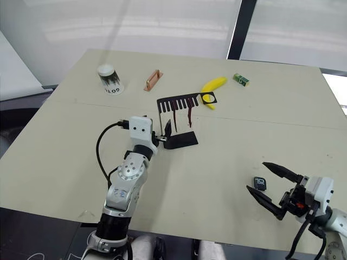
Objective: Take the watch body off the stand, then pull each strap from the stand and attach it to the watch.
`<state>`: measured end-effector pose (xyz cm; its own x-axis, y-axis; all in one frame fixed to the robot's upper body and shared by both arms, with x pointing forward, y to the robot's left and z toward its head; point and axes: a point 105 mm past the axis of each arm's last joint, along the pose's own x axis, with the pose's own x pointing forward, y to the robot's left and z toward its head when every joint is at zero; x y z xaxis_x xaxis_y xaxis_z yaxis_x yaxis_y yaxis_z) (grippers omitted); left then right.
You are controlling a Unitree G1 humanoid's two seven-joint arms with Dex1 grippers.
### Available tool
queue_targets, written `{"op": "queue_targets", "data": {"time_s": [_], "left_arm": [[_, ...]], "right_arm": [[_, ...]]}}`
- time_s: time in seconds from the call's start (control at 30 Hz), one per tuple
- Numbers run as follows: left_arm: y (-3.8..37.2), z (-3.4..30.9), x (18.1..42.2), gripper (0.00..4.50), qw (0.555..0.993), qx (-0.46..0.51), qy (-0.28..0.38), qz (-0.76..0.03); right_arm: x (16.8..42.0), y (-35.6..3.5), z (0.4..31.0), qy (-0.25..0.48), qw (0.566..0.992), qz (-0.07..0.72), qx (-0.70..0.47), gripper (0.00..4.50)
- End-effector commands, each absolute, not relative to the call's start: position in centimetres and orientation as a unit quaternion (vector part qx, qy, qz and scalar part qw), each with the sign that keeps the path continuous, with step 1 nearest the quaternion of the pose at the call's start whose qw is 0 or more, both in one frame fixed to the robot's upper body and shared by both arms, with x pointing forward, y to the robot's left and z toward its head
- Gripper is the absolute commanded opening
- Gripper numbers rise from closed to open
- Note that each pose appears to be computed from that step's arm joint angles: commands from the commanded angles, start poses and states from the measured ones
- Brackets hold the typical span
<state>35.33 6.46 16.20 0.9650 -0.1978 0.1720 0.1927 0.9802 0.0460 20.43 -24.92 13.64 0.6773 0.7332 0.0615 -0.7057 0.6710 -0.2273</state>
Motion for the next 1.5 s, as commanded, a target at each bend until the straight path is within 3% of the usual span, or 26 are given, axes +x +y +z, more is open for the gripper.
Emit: {"op": "queue_targets", "data": {"time_s": [0.03, 0.1, 0.27, 0.33, 0.57, 0.77, 1.17, 1.5], "left_arm": [[5.1, 17.5, 35.0, 4.09, 0.987, 0.001, -0.112, -0.117], [4.9, 17.4, 34.9, 3.69, 0.987, 0.005, -0.111, -0.12], [4.7, 17.4, 34.9, 0.96, 0.986, 0.015, -0.112, -0.124], [4.6, 17.3, 34.9, 0.13, 0.985, 0.019, -0.112, -0.127], [4.2, 17.7, 34.9, 0.05, 0.983, 0.031, -0.12, -0.139], [4.9, 18.0, 35.7, 0.05, 0.986, 0.025, -0.108, -0.121], [6.4, 18.1, 36.5, 0.05, 0.995, 0.045, -0.082, -0.021], [6.7, 17.7, 36.6, 0.05, 0.997, 0.045, -0.069, 0.001]], "right_arm": [[20.3, -24.8, 14.6, -0.092, 0.911, 0.387, -0.105, 4.5], [20.3, -24.7, 14.6, -0.093, 0.912, 0.387, -0.104, 4.5], [20.2, -24.5, 14.6, -0.093, 0.913, 0.384, -0.103, 4.5], [20.2, -24.4, 14.6, -0.093, 0.914, 0.382, -0.102, 4.5], [20.1, -23.7, 14.6, -0.1, 0.917, 0.374, -0.092, 4.5], [20.7, -20.3, 15.6, -0.128, 0.919, 0.369, -0.051, 4.5], [24.9, -12.2, 17.9, -0.127, 0.95, 0.285, 0.007, 4.5], [29.0, -7.4, 20.5, -0.14, 0.957, 0.253, 0.032, 4.5]]}}
